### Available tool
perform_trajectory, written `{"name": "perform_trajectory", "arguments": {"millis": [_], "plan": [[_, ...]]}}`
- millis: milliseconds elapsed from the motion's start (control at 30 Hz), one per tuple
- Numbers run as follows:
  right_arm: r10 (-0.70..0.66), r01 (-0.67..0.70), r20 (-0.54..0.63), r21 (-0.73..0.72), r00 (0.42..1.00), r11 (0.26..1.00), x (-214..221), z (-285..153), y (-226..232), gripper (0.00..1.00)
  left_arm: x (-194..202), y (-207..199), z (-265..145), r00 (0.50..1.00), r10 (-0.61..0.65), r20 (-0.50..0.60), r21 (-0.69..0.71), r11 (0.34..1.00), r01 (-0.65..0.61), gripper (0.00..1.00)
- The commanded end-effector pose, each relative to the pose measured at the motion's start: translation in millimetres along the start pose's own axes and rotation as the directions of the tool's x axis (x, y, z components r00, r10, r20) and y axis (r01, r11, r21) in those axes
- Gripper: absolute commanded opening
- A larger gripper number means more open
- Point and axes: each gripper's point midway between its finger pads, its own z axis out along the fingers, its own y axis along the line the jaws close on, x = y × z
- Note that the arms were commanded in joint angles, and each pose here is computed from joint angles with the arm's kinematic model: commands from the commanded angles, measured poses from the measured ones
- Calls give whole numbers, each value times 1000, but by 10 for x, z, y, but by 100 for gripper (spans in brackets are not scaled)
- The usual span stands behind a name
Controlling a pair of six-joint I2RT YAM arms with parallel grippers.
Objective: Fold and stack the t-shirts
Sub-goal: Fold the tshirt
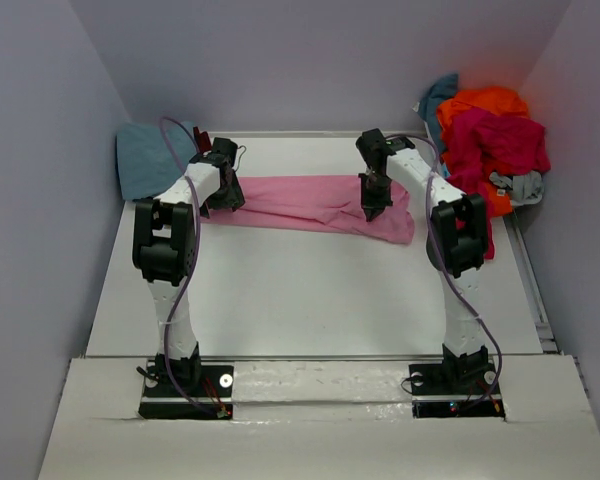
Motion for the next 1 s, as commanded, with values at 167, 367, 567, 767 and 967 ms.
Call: {"name": "perform_trajectory", "arguments": {"millis": [167,367,567,767,967], "plan": [[36,-29,178,-45,983,999,-482,-295,145,7,-70,11,-96,1000,8,26,0,1000,-8,82],[33,-23,210,-51,977,998,-699,-248,228,7,-70,15,-139,1000,7,28,8,1000,-7,82],[19,-3,225,-70,974,998,-817,-143,310,7,-61,38,-193,999,9,33,12,1000,-10,82],[-1,16,226,-64,974,998,-864,100,334,8,-62,61,-263,999,11,40,17,1000,-12,82],[3,17,286,-68,958,998,-1010,151,362,14,-43,14,-331,998,30,47,21,999,-31,82]]}}
